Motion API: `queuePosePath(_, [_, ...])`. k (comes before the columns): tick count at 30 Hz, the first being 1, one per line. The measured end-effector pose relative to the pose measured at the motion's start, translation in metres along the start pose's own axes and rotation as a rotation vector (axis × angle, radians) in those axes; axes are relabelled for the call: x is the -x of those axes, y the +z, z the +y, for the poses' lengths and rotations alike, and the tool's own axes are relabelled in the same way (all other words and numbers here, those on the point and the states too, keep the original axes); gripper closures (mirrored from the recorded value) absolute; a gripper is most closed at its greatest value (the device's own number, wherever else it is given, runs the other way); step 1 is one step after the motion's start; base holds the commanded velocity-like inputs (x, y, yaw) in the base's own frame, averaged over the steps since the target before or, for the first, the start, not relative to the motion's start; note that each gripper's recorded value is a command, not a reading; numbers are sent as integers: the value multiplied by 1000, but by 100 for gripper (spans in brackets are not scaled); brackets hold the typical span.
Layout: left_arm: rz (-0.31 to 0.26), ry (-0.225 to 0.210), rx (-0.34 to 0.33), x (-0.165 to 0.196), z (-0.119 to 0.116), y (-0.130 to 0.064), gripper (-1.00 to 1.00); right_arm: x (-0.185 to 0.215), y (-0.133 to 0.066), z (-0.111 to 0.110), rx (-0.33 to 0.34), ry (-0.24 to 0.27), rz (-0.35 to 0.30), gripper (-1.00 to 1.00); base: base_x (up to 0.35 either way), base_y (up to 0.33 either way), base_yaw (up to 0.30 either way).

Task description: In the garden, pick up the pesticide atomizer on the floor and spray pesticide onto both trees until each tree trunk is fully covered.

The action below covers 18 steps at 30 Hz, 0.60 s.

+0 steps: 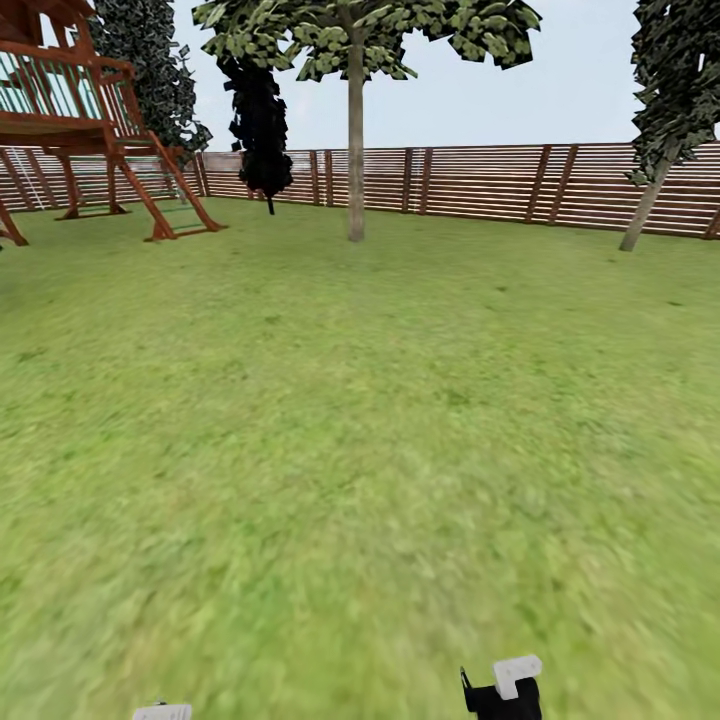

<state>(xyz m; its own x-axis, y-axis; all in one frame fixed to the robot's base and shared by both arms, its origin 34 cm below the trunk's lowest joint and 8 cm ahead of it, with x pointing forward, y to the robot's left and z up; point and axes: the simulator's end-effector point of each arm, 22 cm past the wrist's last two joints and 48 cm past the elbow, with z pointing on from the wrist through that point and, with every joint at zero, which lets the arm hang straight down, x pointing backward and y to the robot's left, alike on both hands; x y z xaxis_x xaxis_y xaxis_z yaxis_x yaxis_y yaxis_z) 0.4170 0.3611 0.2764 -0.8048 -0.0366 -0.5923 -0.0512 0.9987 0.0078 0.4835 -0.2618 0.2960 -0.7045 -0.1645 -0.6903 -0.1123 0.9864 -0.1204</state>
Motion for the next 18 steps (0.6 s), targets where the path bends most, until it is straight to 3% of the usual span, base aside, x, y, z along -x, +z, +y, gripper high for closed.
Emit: queuePosePath(18, [0,0,1,0,0,0,100,0,0,0,0,0,0,-100,340,0,0])
